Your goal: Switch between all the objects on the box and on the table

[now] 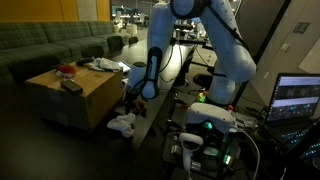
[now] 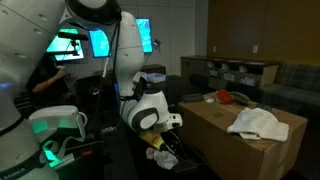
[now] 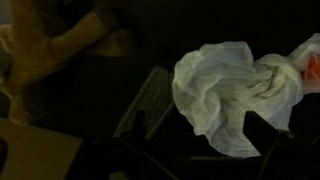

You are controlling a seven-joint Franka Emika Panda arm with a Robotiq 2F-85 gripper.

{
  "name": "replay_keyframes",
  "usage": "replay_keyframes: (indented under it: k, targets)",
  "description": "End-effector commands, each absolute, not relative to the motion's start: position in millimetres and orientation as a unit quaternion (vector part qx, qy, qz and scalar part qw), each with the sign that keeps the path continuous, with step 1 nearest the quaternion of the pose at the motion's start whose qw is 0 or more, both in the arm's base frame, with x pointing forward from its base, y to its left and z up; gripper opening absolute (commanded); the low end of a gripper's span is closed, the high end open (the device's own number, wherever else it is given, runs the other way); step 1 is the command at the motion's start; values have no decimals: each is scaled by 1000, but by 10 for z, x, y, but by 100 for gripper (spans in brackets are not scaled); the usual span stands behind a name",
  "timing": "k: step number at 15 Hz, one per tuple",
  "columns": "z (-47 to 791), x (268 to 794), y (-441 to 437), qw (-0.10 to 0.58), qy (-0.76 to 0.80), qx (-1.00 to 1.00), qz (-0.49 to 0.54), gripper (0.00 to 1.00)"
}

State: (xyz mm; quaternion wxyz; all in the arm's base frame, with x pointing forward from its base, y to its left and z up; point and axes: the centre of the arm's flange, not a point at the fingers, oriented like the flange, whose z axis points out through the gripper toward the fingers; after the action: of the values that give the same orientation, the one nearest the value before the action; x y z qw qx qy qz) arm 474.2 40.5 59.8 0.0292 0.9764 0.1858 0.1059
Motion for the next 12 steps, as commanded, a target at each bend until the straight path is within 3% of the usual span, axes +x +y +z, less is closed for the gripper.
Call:
replay_keyframes:
  k: [1, 12]
  targets:
    - [497, 4602, 640, 30, 177, 976, 122, 100]
    - [142, 4514, 605, 42, 159, 982, 97, 100]
